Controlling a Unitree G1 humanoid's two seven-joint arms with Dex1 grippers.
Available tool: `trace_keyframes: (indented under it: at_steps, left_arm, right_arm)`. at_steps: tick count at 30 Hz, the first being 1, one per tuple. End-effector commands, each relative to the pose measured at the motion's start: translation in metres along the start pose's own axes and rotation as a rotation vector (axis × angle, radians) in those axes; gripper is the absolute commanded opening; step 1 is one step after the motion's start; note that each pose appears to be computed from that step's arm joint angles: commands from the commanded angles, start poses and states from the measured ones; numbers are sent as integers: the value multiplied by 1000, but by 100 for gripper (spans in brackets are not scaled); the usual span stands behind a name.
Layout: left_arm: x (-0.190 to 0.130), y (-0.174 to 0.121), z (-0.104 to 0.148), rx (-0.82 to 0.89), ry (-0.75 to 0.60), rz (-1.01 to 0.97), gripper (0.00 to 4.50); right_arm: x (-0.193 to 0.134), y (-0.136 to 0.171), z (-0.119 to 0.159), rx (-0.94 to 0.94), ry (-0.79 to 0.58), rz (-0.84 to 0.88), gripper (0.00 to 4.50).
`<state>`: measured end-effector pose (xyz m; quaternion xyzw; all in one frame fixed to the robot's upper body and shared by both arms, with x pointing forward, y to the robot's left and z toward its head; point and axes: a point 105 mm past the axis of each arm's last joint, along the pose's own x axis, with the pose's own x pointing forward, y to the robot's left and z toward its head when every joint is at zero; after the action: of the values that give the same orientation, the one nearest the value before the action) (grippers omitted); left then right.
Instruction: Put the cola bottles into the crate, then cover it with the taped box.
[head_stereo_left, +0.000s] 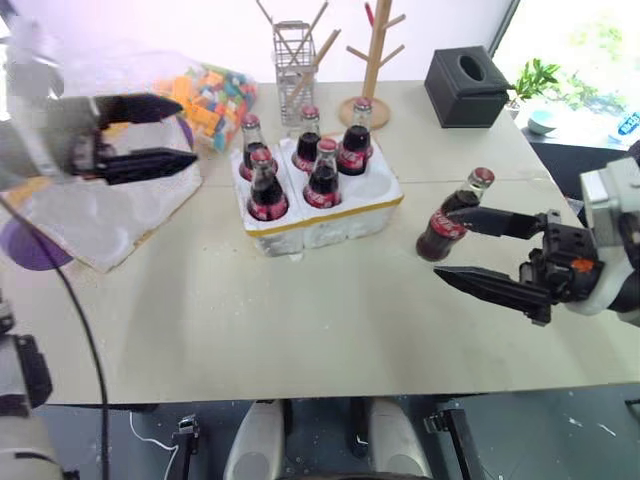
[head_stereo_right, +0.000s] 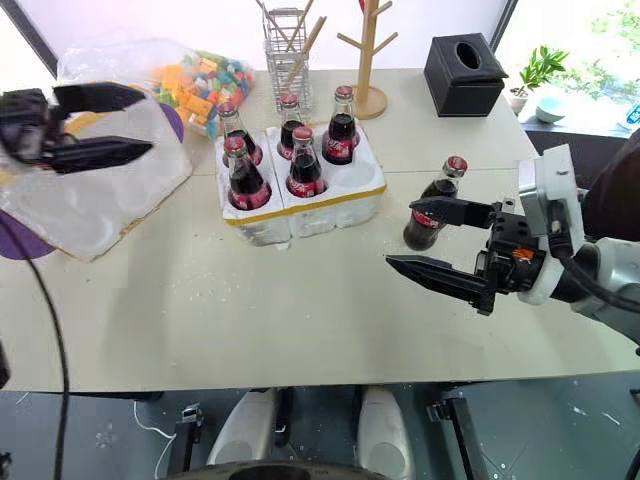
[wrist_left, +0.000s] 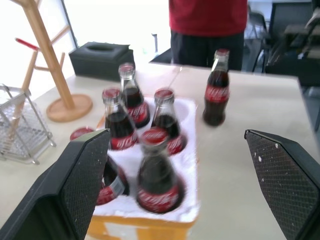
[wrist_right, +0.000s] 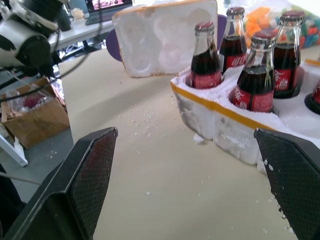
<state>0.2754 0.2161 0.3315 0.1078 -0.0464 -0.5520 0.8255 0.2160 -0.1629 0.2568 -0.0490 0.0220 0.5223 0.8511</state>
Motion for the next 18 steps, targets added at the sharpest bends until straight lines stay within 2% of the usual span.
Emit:
trace_keyframes:
  at_steps: [1,4,8,13,18]
  left_arm:
    - [-2,-44,10,-33,11,-120,448]
    - [11,-58,-12,-55,52,-136,448]
    - [35,-60,-35,-103,13,-133,448]
    - [57,-67,-45,-138,-22,-205,448]
    - [72,-72,-53,-137,-20,-276,448]
  right_arm:
    - [-6,-2,11,-63,-13,-46,450]
    - [-13,-11,7,-78,0,-143,450]
    - [-38,-32,-27,-56,98,-386,450]
    - [-75,-51,-63,21,122,-679,450]
    - [-75,-69,-79,68,56,-793,450]
